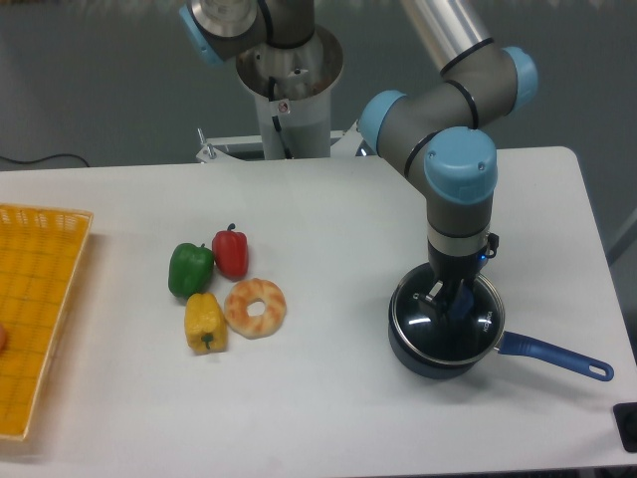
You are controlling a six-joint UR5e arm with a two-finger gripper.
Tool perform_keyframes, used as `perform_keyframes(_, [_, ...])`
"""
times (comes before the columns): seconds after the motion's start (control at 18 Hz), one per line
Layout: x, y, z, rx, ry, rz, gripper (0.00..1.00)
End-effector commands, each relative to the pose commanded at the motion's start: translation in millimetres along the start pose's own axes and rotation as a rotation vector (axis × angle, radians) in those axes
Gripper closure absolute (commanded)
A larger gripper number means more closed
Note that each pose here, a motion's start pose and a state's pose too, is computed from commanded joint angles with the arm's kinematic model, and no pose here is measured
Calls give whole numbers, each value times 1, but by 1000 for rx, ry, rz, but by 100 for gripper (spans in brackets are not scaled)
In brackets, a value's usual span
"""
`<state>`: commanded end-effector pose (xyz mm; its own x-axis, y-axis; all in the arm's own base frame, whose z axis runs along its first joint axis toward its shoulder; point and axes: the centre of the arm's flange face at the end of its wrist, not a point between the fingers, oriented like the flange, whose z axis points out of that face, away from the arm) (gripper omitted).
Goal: Open the lid
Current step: 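Lift the glass lid up off the saucepan by its knob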
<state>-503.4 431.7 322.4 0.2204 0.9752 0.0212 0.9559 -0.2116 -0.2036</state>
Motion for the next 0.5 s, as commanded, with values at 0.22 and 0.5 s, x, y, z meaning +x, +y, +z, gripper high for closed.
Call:
perform_keyframes(0.22, [0,2,1,-11,-6,8,47])
perform_keyframes(0.5, [2,5,-7,-18,-5,77,47])
